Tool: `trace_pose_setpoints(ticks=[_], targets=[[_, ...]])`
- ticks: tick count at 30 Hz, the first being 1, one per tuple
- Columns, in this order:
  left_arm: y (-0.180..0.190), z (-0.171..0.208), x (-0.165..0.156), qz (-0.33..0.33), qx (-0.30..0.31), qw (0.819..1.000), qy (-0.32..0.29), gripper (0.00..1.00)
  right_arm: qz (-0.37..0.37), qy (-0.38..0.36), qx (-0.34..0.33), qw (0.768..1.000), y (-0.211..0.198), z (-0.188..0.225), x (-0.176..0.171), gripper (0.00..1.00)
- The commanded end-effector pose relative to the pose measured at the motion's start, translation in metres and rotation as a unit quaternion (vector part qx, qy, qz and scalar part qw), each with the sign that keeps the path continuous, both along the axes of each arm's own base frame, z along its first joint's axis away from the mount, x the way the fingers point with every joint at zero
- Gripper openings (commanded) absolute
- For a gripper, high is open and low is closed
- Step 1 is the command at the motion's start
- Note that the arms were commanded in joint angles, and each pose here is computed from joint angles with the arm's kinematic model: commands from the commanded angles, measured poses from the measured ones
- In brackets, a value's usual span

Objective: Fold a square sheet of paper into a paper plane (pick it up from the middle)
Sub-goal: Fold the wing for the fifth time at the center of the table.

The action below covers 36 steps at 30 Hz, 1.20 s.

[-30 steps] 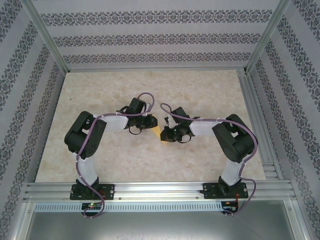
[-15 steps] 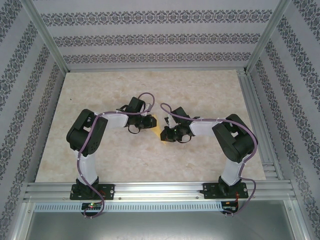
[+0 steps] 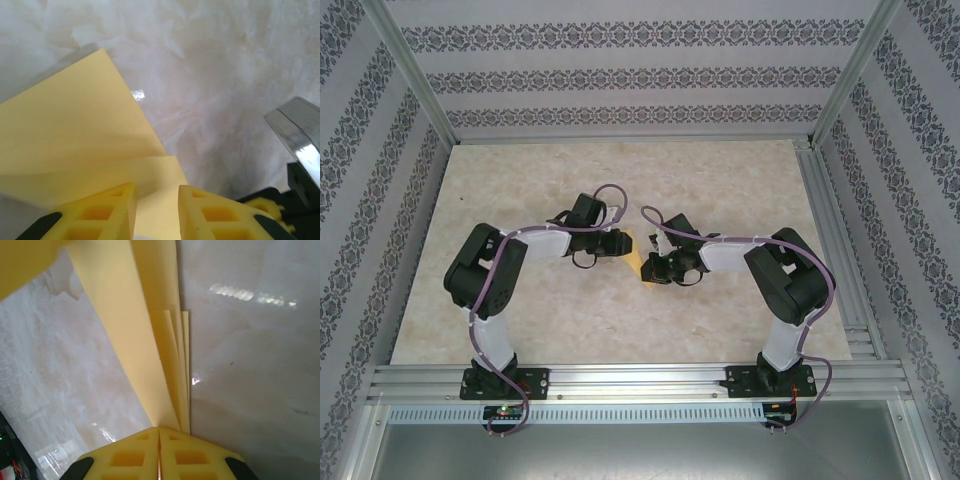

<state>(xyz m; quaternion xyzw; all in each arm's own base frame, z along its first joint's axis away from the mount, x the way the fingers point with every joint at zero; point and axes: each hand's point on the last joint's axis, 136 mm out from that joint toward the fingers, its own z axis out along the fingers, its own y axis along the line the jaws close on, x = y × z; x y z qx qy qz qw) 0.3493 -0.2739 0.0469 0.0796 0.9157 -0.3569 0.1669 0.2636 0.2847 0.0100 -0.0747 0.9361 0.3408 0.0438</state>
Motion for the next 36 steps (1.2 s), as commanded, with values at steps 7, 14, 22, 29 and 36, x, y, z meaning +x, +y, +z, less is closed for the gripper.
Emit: trace_pose_setpoints(ticks=[7, 14, 22, 29, 36], targets=[[0.021, 0.012, 0.013, 0.034, -0.008, 0.996, -0.076, 0.27, -0.021, 0.073, -0.098, 0.992, -0.043, -0.053, -0.031, 0.09], [0.022, 0.008, 0.02, 0.026, -0.019, 0.994, -0.1, 0.25, -0.02, 0.074, -0.094, 0.993, -0.041, -0.053, -0.03, 0.09], [0.026, -0.004, 0.027, 0.035, -0.025, 0.994, -0.098, 0.23, -0.02, 0.076, -0.095, 0.992, -0.041, -0.054, -0.03, 0.09], [0.03, -0.013, 0.031, 0.049, -0.019, 0.995, -0.08, 0.2, -0.022, 0.076, -0.095, 0.992, -0.042, -0.054, -0.029, 0.09], [0.033, -0.022, 0.032, 0.055, -0.007, 0.996, -0.066, 0.19, -0.021, 0.077, -0.097, 0.992, -0.043, -0.056, -0.031, 0.09]])
